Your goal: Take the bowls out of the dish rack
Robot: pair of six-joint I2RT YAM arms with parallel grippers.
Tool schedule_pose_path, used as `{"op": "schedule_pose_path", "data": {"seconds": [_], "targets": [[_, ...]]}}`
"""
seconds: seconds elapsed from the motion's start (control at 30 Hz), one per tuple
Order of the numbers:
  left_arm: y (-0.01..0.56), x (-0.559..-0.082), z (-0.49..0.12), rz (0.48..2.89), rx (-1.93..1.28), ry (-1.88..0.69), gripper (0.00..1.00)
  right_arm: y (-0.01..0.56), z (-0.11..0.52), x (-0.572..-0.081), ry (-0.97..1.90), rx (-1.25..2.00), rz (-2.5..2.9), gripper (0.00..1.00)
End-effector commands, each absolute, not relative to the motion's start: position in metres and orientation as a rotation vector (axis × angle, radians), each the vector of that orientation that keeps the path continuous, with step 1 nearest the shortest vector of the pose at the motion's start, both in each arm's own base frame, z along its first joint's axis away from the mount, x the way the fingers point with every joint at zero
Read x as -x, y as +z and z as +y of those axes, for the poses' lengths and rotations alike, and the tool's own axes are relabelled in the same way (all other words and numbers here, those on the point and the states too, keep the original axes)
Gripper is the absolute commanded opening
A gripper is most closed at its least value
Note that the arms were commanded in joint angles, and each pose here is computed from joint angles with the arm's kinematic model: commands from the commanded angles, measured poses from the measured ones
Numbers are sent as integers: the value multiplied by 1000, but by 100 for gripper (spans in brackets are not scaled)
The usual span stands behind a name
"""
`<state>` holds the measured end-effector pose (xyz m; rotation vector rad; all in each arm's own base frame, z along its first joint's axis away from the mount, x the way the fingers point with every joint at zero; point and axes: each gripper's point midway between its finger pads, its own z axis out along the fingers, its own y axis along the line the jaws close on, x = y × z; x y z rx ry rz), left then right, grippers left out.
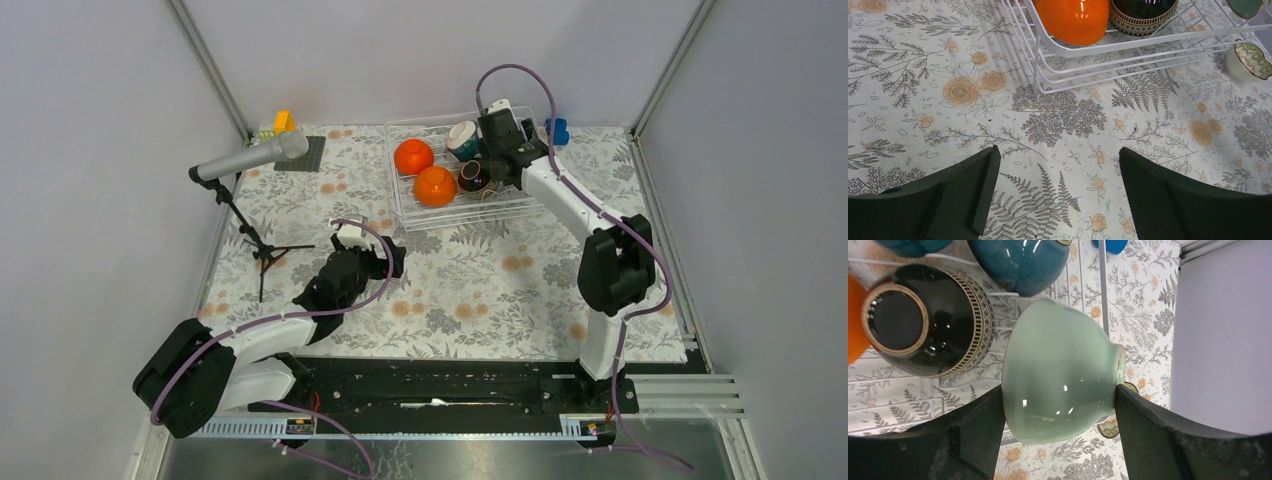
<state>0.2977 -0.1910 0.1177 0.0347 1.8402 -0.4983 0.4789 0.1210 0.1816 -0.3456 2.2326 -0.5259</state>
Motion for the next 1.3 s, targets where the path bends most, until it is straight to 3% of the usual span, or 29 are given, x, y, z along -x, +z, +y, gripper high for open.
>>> {"op": "schedule_pose_path", "data": {"seconds": [0.0, 0.3, 0.63, 0.87, 1.27], "targets": [[139, -306, -196, 1784, -29, -508, 94, 226, 135, -485, -404, 258, 2113, 50], [140, -306, -195, 1781, -32, -507, 94, 251, 183, -481, -4, 240, 2027, 50], [144, -305, -195, 1771, -29, -515, 94, 237, 149, -487, 279, 10, 2047, 48], [144, -304, -195, 1771, -30, -519, 94, 253, 135, -487, 301, -26, 2009, 49], [143, -304, -195, 1771, -31, -517, 94, 279, 163, -482, 517, 46, 1960, 47]]}}
